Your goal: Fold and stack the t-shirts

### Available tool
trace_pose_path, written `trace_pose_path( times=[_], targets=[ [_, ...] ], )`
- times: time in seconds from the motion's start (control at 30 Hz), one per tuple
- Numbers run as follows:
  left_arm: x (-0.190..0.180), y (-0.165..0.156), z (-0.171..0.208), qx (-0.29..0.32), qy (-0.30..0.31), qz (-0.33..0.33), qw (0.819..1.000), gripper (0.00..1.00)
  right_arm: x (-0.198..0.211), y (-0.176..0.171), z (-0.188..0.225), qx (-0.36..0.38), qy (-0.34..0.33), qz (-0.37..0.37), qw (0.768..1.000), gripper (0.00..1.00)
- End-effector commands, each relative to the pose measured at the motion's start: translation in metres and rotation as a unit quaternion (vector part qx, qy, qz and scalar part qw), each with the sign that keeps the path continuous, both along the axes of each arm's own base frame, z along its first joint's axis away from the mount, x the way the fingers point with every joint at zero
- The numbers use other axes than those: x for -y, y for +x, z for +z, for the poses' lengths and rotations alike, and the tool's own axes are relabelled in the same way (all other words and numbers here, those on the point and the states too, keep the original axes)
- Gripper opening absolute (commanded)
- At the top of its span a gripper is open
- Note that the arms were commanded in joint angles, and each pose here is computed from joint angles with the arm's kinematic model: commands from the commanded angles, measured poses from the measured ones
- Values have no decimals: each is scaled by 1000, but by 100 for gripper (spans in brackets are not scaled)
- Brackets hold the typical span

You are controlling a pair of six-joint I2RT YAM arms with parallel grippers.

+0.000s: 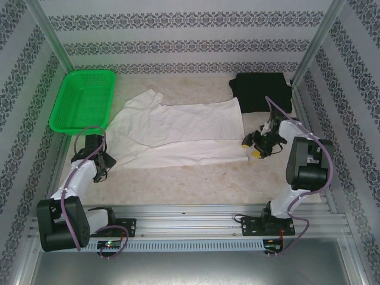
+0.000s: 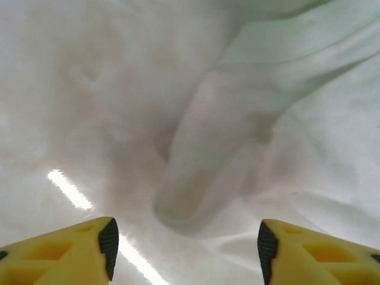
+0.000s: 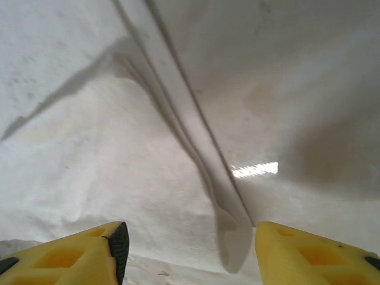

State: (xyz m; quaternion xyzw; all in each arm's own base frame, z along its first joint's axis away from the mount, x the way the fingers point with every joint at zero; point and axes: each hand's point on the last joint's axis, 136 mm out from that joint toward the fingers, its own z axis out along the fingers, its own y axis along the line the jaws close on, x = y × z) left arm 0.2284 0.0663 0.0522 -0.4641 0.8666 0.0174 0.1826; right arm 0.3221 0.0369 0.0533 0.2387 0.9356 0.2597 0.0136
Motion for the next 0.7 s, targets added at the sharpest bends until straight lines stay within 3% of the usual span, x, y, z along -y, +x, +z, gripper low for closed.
trace_pose_path(
  times=[0.0,0.1,0.23,0.4,0.43,0.53,0.67],
  targets=[
    [-20,-7,34,-6,50,27,998,71,-12,13,32,49,21,17,998,63],
    [-14,19,68,23,52,0,998,73,-21,20,58,102,24,41,994,69],
    [40,62,82,46,9,-82,996,74,-30,25,92,175,23,71,982,82],
    [116,82,52,40,-106,-136,984,71,-39,25,118,227,43,89,969,87],
    [127,83,44,30,-118,-143,982,70,-41,24,121,233,47,92,967,98],
    [148,90,26,20,-142,-153,978,62,-45,22,125,246,54,96,963,98],
    [150,96,7,-10,-129,-157,979,55,-50,19,131,260,63,101,958,98]
  ],
)
